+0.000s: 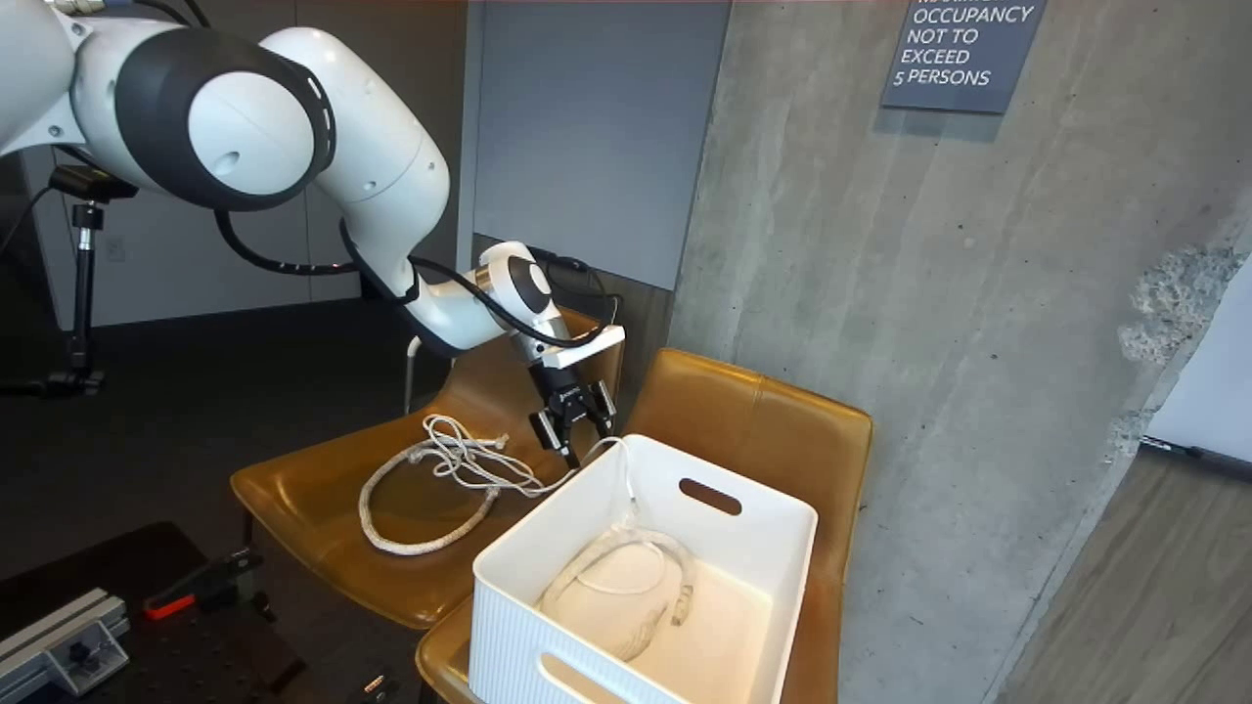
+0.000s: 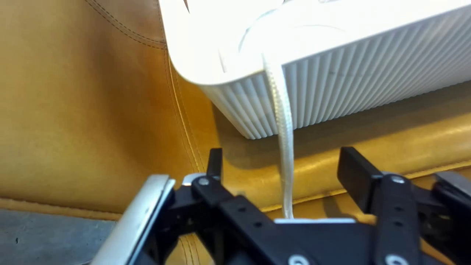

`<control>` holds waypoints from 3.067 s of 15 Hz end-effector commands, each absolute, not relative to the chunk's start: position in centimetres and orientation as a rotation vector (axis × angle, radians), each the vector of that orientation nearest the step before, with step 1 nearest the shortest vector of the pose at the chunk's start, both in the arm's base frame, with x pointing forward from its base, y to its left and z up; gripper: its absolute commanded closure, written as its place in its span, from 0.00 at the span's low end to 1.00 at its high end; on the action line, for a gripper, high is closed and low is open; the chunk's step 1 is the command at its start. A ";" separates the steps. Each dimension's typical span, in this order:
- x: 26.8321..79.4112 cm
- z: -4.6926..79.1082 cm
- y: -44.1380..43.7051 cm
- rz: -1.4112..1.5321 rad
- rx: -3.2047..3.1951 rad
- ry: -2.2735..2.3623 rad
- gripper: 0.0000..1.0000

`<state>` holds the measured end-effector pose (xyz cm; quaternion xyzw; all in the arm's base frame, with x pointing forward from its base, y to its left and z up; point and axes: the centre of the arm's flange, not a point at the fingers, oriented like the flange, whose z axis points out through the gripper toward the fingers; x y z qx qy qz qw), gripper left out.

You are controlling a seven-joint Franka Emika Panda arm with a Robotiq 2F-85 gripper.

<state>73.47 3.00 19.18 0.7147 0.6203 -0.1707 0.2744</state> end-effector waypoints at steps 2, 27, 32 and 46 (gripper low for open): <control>72.9 20.0 2.2 -0.456 1.870 1.677 0.58; 67.9 20.2 28.1 -0.484 1.920 1.860 0.70; 68.0 22.6 23.0 -0.447 2.108 1.860 0.36; 60.4 32.0 2.0 -0.091 2.328 1.734 0.00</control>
